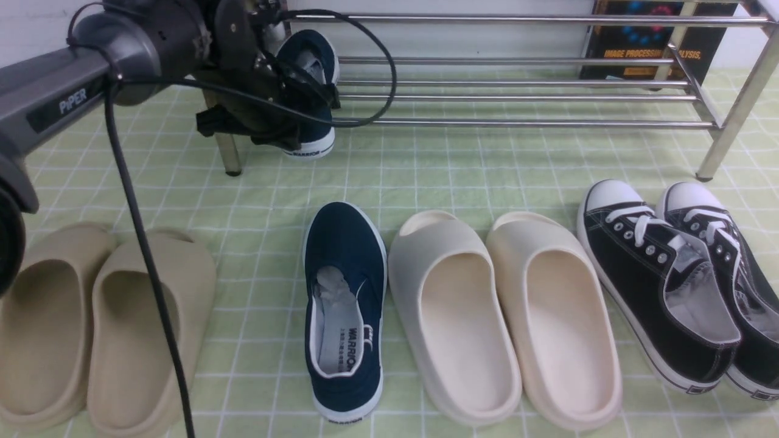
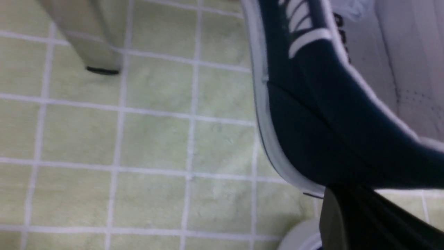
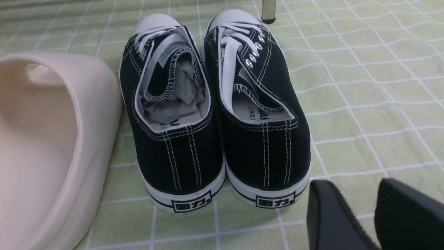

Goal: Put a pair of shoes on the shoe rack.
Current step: Use the left arm to put a shoe into the shoe rack, then use the left arm to grab the shoe closest to it

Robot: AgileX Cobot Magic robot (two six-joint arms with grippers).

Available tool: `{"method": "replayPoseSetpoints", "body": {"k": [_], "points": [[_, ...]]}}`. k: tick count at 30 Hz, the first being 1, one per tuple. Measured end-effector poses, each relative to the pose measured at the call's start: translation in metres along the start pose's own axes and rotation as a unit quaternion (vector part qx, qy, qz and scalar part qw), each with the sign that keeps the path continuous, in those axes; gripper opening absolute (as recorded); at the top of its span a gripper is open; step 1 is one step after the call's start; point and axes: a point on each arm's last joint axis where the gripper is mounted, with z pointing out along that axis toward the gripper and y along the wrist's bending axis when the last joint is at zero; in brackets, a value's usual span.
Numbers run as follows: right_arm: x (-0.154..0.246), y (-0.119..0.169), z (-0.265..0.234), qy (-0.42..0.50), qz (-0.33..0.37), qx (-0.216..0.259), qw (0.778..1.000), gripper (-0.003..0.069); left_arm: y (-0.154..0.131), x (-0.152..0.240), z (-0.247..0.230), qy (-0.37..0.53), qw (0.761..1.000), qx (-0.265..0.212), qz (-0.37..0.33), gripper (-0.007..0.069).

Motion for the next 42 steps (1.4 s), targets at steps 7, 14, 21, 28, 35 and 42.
{"method": "replayPoseSetpoints", "body": {"k": [7,14,21,28,35,42], "points": [[0.000,0.000,0.000,0.000,0.000,0.000,1.000,0.0239,0.007,-0.012,0.003,-0.049,0.998,0.019,-0.020,-0.0013],[0.000,0.000,0.000,0.000,0.000,0.000,1.000,0.0239,0.008,-0.011,0.014,-0.051,0.998,0.020,-0.023,-0.0013],[0.000,0.000,0.000,0.000,0.000,0.000,1.000,0.0239,0.009,-0.013,0.008,-0.041,0.999,0.002,-0.005,-0.0013],[0.000,0.000,0.000,0.000,0.000,0.000,1.000,0.0239,0.003,-0.029,-0.059,-0.011,0.999,-0.030,0.024,-0.0013],[0.000,0.000,0.000,0.000,0.000,0.000,1.000,0.0239,-0.011,-0.025,-0.148,0.005,0.996,-0.039,0.086,-0.0013],[0.000,0.000,0.000,0.000,0.000,0.000,1.000,0.0239,-0.042,0.022,-0.200,-0.004,0.986,-0.065,0.151,-0.0013]]}}
